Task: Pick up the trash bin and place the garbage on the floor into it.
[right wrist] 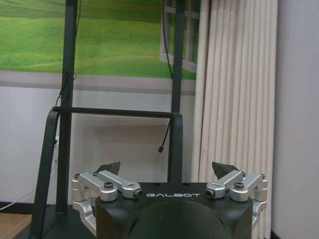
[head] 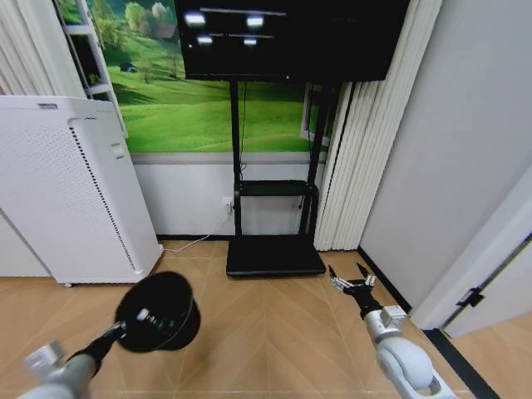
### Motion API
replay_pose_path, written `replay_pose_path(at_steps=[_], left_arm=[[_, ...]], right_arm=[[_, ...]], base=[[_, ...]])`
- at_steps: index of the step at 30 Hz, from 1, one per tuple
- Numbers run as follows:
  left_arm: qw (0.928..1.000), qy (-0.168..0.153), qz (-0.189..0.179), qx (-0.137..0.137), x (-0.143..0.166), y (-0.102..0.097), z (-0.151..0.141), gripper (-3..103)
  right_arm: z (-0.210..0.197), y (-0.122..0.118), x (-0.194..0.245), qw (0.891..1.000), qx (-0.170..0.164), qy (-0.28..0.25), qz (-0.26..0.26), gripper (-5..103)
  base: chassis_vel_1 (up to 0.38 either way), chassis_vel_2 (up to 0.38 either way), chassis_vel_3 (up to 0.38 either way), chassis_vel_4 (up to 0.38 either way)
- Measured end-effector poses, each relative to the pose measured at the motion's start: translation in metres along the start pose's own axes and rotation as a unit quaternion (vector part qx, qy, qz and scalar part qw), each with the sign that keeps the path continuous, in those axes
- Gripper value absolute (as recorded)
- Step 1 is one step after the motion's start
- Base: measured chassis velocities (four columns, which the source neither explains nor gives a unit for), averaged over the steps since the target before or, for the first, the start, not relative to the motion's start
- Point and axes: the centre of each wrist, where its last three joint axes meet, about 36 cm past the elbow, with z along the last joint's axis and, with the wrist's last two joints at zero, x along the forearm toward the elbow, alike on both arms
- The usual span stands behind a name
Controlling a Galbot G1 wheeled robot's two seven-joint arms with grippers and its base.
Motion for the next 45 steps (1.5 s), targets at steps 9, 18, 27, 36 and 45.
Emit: replay_pose_path(at_steps=[9, 18, 27, 36, 45], left_arm=[[0.9953, 0.028, -0.086, 0.033, 0.014, 0.074, 0.005, 3], [0.9947, 0.034, -0.094, 0.023, -0.005, 0.089, 0.014, 3], [0.9938, 0.048, -0.098, 0.022, -0.02, 0.091, 0.026, 3], [0.9909, 0.051, -0.122, 0.028, -0.038, 0.124, 0.031, 3], [0.9901, 0.069, -0.119, 0.026, -0.07, 0.134, 0.053, 3]], right_arm=[[0.003, 0.016, 0.004, 1.0, 0.002, -0.005, -0.015, 100], [0.004, 0.014, 0.003, 1.0, 0.007, -0.007, -0.02, 100], [0.006, 0.012, 0.001, 1.0, 0.004, -0.007, -0.019, 100], [0.015, 0.013, 0.006, 1.0, -0.003, 0.001, -0.011, 100], [0.018, 0.012, 0.015, 1.0, -0.002, 0.006, -0.012, 100]], base=[[0.015, 0.014, -0.011, -0.013], [0.158, 0.158, -0.161, -0.162], [0.241, 0.254, -0.255, -0.245], [0.086, 0.066, -0.063, -0.06], [-0.034, -0.026, 0.026, 0.024]])
